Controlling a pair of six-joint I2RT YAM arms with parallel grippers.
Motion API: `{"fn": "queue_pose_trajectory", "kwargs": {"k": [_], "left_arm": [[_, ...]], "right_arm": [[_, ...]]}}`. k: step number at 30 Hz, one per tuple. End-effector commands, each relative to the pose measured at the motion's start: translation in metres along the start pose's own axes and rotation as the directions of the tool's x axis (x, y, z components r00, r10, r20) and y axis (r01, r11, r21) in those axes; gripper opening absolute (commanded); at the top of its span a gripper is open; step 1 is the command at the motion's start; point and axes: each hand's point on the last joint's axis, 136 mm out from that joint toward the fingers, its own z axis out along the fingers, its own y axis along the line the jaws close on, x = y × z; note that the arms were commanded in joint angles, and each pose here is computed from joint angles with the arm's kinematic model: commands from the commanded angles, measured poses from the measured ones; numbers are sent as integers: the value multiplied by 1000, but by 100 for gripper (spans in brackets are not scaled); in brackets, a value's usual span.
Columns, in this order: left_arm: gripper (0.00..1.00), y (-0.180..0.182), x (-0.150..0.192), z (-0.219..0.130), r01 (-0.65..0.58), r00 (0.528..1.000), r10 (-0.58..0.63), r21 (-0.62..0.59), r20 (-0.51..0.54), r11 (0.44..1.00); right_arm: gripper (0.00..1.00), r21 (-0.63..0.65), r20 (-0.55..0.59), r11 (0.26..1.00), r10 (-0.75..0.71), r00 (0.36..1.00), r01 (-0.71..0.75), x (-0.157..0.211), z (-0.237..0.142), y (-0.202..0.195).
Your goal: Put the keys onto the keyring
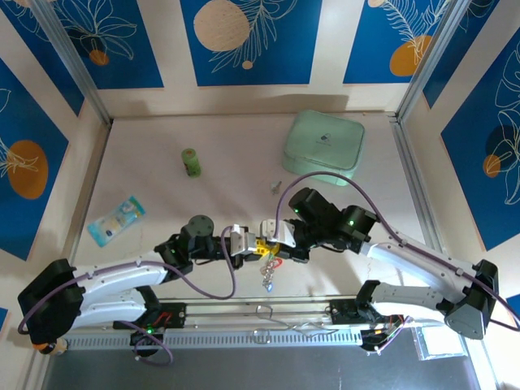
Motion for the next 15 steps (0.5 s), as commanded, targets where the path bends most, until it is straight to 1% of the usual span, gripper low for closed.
{"fn": "queue_pose_trajectory", "kwargs": {"k": [1,2,3,5,9,12,15], "left_arm": [[0,4,-22,-6,-25,994,30,-48,103,999],[0,3,-23,-8,-16,992,22,-50,127,999],[0,3,-25,-9,-5,989,12,-50,148,999],[0,2,-27,-10,14,984,-5,-47,180,999],[0,1,-30,-13,30,975,-18,-50,224,998],[0,1,-30,-12,36,972,-24,-47,232,998],[0,0,-29,-11,40,972,-31,-34,234,999]], "right_arm": [[36,-20,221,1000,27,975,-24,-23,-17,5],[39,-33,285,999,49,957,-42,-26,-19,5],[39,-43,330,998,59,942,-48,-27,-21,5],[39,-38,377,997,81,923,-72,-26,-21,3],[38,-63,375,993,115,920,-99,-18,-15,4],[36,-76,376,991,132,917,-111,-16,-12,4],[32,-83,377,990,137,916,-114,-16,-9,4]]}}
